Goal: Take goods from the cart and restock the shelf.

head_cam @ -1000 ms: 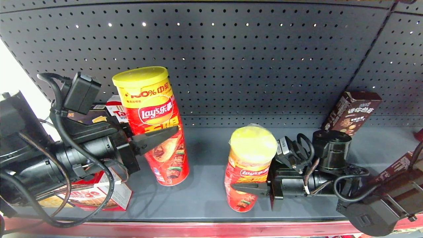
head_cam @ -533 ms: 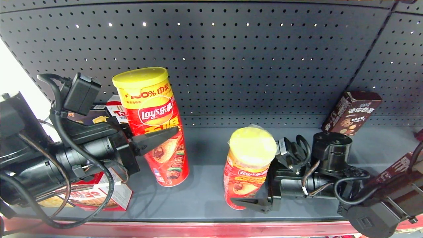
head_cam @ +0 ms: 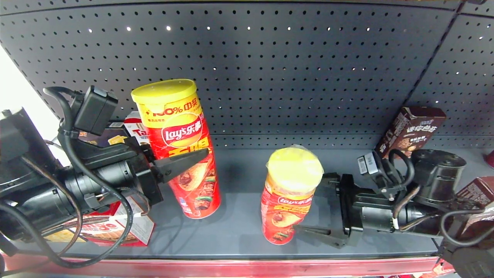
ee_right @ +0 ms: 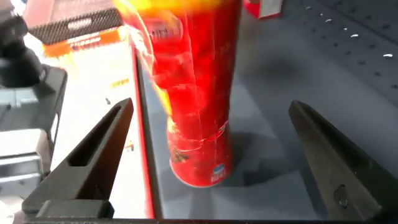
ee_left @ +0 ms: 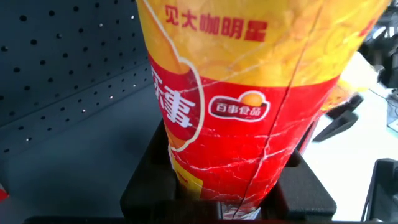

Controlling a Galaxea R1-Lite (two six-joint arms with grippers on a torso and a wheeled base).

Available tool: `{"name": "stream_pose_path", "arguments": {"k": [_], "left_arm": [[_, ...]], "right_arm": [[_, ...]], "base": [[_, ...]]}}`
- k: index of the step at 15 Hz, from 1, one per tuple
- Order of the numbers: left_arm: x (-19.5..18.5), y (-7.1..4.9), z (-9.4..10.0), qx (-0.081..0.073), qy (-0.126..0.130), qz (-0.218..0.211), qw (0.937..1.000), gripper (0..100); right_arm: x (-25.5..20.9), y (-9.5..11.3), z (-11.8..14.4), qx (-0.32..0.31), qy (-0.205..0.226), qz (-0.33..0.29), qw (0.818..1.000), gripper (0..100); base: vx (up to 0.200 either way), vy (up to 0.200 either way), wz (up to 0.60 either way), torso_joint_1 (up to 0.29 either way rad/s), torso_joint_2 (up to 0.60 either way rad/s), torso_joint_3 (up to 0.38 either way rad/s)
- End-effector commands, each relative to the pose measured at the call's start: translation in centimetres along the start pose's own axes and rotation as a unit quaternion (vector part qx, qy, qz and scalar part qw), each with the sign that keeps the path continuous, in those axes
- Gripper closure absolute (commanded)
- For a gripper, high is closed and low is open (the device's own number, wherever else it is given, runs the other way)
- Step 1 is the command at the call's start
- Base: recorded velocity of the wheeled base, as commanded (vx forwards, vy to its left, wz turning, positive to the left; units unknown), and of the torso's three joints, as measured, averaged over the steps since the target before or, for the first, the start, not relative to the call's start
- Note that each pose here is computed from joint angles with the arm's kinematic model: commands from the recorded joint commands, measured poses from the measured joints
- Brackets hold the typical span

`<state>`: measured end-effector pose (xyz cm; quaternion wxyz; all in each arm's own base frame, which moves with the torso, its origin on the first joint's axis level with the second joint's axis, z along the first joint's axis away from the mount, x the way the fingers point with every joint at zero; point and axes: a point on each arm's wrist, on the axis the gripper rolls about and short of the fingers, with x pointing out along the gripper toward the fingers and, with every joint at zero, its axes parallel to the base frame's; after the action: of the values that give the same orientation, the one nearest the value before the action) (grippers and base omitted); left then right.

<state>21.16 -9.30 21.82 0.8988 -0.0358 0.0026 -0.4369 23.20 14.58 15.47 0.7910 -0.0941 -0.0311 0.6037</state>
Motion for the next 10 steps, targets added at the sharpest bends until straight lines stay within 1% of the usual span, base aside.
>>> {"name": "stream_pose_path", "arguments": {"k": [1, 2, 3, 4, 5, 6, 8, 9, 10], "left_arm": [[0.0, -0.1, 0.1, 0.001, -0.002, -0.001, 1.0, 100], [-0.1, -0.1, 0.1, 0.001, -0.001, -0.001, 1.0, 100], [-0.1, -0.1, 0.1, 0.001, -0.002, -0.001, 1.0, 100], [-0.1, -0.1, 0.1, 0.001, -0.001, -0.001, 1.0, 100], [-0.1, -0.1, 0.1, 0.001, -0.001, -0.001, 1.0, 100], [0.0, -0.1, 0.2, 0.002, -0.003, -0.001, 1.0, 100], [0.1, 0.0, 0.4, 0.004, -0.007, -0.001, 1.0, 100], [0.1, 0.0, 0.5, 0.005, -0.008, -0.001, 1.0, 100], [0.1, 0.0, 0.5, 0.006, -0.008, -0.001, 0.9999, 100]], "right_arm": [[-2.8, 1.7, 3.0, -0.011, -0.031, -0.034, 0.999, 0], [-3.8, 2.3, 4.1, -0.012, -0.043, -0.053, 0.998, 0], [-4.2, 2.6, 4.5, -0.013, -0.048, -0.061, 0.997, 0], [-5.5, 3.5, 5.4, -0.015, -0.055, -0.087, 0.995, 0], [-5.5, 3.5, 5.4, -0.015, -0.055, -0.087, 0.995, 0], [-7.6, 4.6, 6.8, -0.02, -0.056, -0.136, 0.989, 0], [-10.0, 6.0, 7.9, -0.019, -0.046, -0.203, 0.978, 0], [-10.8, 6.5, 8.2, -0.017, -0.042, -0.227, 0.973, 0], [-12.5, 7.8, 8.2, -0.006, -0.023, -0.286, 0.958, 0]], "base": [[0.0, 0.0, 0.0, 0.0, 0.0, 0.0], [0.0, 0.0, 0.0, 0.0, 0.0, 0.0], [0.0, 0.0, 0.0, 0.0, 0.0, 0.0], [0.0, 0.0, 0.0, 0.0, 0.0, 0.0], [0.0, 0.0, 0.0, 0.0, 0.0, 0.0], [0.0, 0.0, 0.0, 0.0, 0.0, 0.0], [0.0, 0.0, 0.0, 0.0, 0.0, 0.0], [0.0, 0.0, 0.0, 0.0, 0.0, 0.0], [0.0, 0.0, 0.0, 0.0, 0.0, 0.0]]}}
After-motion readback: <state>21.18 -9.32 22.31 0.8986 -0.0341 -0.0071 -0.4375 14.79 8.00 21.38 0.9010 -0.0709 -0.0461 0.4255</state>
